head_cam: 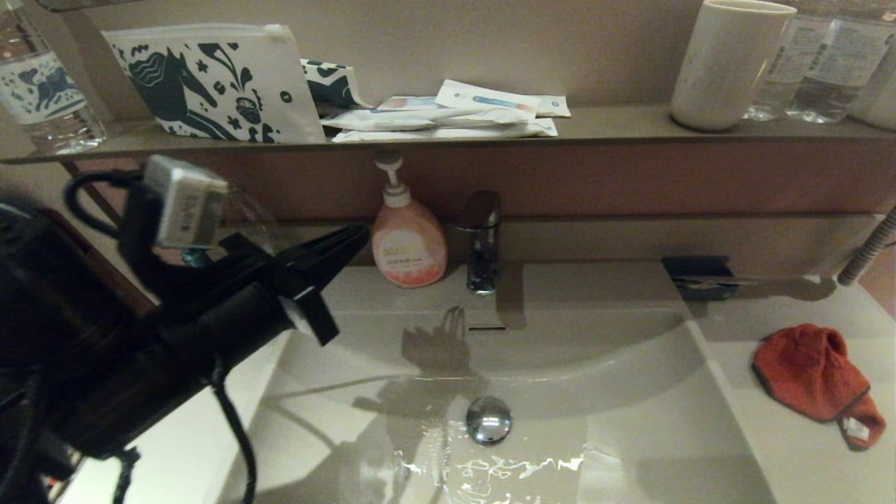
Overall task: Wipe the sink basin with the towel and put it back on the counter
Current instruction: Pick up the cloth
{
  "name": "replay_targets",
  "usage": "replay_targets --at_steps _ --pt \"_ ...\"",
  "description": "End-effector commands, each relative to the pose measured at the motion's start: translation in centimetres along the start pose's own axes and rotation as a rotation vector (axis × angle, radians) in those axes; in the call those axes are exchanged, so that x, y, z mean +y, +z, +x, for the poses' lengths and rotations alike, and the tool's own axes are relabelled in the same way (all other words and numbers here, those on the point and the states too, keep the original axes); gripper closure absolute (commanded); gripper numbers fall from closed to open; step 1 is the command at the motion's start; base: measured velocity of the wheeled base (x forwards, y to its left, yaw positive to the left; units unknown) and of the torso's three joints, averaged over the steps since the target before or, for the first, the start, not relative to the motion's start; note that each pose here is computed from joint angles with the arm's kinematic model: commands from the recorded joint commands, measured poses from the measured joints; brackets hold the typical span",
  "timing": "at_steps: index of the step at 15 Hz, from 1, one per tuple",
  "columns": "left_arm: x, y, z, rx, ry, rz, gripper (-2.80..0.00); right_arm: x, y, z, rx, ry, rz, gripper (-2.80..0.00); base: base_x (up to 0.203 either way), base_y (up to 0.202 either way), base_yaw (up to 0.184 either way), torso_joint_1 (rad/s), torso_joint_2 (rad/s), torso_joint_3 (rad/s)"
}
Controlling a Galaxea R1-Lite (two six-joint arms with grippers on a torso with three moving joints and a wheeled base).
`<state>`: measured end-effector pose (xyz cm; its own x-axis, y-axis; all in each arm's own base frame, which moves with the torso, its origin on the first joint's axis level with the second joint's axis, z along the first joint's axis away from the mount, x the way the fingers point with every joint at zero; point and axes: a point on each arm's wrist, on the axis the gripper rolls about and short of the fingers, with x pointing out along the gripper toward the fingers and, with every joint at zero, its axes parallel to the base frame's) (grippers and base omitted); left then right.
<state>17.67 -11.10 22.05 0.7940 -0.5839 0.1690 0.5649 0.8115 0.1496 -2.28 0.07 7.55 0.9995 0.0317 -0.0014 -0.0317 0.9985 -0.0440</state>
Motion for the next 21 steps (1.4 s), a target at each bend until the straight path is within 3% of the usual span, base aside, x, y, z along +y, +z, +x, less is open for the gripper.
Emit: replay_targets --at_steps 1,7,9,11,13,18,21 --pt "0.4 1.8 -6.2 -0.105 0.059 0.021 0.0 0.0 0.0 0.0 -0.001 0.0 0.0 0.0 0.0 0.0 0.0 0.0 0.0 0.0" --pt "0.4 2.8 -16.7 -0.162 0.348 0.105 0.0 0.0 0.0 0.0 0.0 0.001 0.0 0.0 0.0 0.0 0.0 0.0 0.0 0.0" --pt "-0.8 2.7 -19.6 -0.122 0.399 0.112 0.0 0.0 0.0 0.0 0.0 0.001 0.0 0.0 0.0 0.0 0.0 0.0 0.0 0.0" --pt "-2.0 1.8 -21.8 -0.024 0.422 0.093 0.0 0.0 0.0 0.0 0.0 0.0 -0.001 0.0 0.0 0.0 0.0 0.0 0.0 0.0" --pt "-2.2 2.6 -22.6 -0.009 0.521 0.092 0.0 0.0 0.0 0.0 -0.001 0.0 0.0 0.0 0.0 0.0 0.0 0.0 0.0 0.0" --pt "-1.4 4.2 -21.4 0.048 0.539 0.084 0.0 0.0 0.0 0.0 0.0 0.001 0.0 0.0 0.0 0.0 0.0 0.0 0.0 0.0" --pt "-1.6 4.1 -21.5 0.064 0.622 0.114 0.0 0.0 0.0 0.0 -0.001 0.0 0.0 0.0 0.0 0.0 0.0 0.0 0.0 0.0"
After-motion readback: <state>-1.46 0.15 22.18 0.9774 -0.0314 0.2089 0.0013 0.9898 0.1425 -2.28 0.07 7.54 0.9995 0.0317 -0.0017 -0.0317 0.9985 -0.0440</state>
